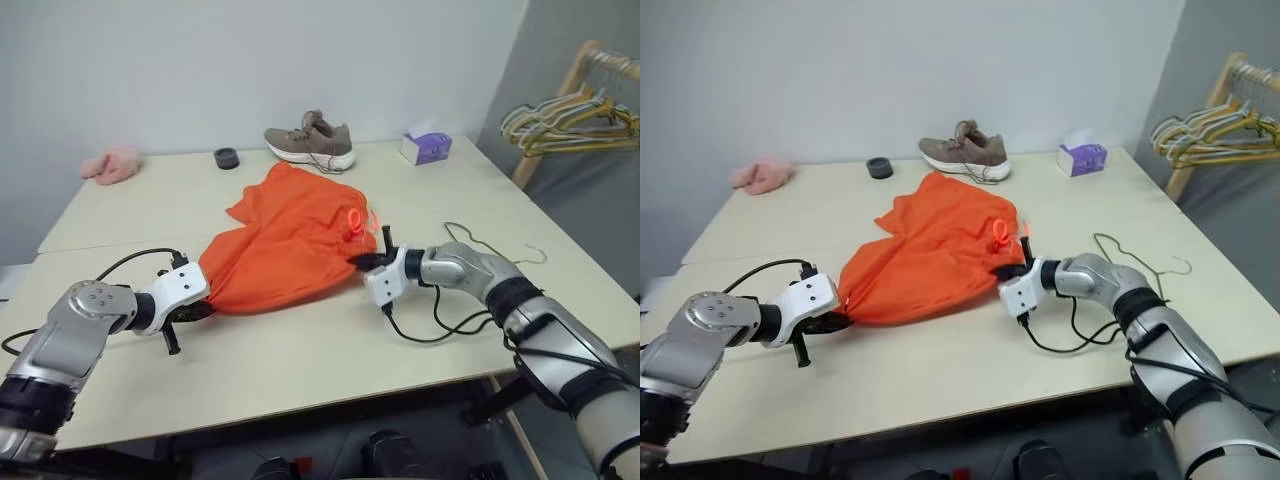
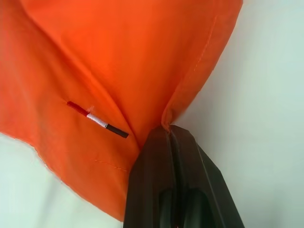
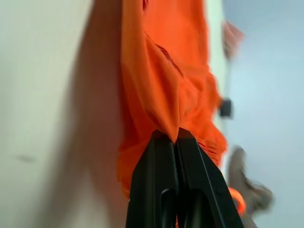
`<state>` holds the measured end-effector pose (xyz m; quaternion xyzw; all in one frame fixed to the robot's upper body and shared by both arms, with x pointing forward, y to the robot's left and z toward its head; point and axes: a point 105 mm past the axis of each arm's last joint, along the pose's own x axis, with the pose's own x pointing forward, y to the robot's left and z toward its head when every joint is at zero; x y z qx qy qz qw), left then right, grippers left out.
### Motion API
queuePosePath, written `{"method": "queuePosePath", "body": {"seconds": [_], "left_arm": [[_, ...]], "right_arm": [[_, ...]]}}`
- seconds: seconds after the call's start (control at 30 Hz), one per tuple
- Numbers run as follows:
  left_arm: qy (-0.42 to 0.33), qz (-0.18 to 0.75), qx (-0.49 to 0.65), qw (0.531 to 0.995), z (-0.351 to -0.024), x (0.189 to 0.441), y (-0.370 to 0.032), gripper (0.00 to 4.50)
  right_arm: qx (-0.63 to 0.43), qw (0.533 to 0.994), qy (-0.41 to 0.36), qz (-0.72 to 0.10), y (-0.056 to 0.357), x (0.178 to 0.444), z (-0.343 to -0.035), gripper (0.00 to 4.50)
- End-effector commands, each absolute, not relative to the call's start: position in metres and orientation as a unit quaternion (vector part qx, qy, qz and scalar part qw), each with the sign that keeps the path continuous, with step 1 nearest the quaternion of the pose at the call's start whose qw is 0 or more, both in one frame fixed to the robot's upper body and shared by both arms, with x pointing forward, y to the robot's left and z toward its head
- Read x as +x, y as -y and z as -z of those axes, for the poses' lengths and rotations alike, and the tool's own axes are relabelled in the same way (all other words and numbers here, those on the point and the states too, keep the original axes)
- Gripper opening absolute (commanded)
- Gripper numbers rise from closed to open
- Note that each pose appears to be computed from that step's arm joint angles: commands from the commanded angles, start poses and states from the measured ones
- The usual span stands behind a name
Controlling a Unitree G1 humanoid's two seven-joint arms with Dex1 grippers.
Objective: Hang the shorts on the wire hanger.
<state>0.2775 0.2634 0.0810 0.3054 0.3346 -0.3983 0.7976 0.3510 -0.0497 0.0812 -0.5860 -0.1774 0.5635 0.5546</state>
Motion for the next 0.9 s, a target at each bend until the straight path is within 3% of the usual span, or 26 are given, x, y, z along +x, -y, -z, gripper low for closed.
{"method": "queuePosePath", "body": {"seconds": [0.03, 0.3, 0.63, 0.9], "left_arm": [[-0.34, 0.461, 0.28, 0.77, -0.088, 0.254, -0.241, 0.0], [-0.366, 0.526, 0.252, 0.725, -0.08, 0.225, -0.222, 0.0], [-0.369, 0.554, 0.229, 0.71, -0.072, 0.211, -0.213, 0.0], [-0.359, 0.558, 0.195, 0.722, -0.081, 0.209, -0.209, 2.47]], "right_arm": [[-0.551, 0.559, 0.14, -0.603, 0.063, 0.332, -0.096, 0.02], [-0.505, 0.575, 0.055, -0.641, 0.088, 0.301, -0.104, 0.02], [-0.461, 0.564, -0.023, -0.684, 0.088, 0.271, -0.094, 0.02], [-0.43, 0.576, -0.035, -0.695, 0.088, 0.263, -0.113, 2.69]]}}
